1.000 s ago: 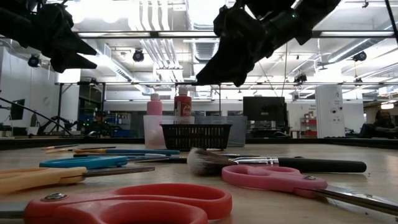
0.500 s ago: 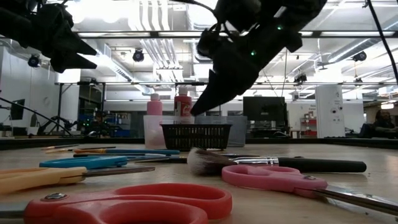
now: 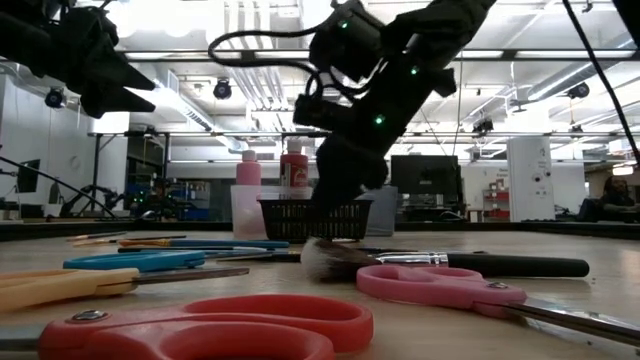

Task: Pick & Place Paint Supplies
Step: Put the black paint brush into the gray bin

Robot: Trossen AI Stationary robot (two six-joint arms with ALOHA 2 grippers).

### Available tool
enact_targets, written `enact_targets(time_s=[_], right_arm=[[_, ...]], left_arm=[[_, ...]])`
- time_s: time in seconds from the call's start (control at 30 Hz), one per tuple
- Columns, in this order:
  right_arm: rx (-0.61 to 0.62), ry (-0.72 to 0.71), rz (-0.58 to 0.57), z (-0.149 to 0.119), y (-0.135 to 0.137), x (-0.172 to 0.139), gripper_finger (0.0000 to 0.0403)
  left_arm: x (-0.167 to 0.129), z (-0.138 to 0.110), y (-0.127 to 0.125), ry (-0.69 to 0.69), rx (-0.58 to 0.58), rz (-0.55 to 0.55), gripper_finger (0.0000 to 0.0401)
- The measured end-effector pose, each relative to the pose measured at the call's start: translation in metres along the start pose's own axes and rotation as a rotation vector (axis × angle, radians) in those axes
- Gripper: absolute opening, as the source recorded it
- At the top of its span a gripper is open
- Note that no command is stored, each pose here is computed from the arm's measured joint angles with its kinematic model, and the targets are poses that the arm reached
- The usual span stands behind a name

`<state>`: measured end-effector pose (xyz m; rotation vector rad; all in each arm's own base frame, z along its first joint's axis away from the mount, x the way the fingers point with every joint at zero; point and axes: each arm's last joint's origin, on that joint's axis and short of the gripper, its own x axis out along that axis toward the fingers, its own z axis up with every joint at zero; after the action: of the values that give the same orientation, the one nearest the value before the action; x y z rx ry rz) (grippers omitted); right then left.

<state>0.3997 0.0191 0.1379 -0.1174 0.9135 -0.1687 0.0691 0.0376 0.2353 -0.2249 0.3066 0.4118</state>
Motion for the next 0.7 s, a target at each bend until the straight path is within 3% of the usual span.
enact_targets(time_s=[0.7], right_arm=[[0.045, 0.020, -0.043, 0.003, -0.021, 0.017, 0.0109]], left_arm=[[0.000, -0.003, 0.000, 0.032, -0.005, 0.004, 0.0311]])
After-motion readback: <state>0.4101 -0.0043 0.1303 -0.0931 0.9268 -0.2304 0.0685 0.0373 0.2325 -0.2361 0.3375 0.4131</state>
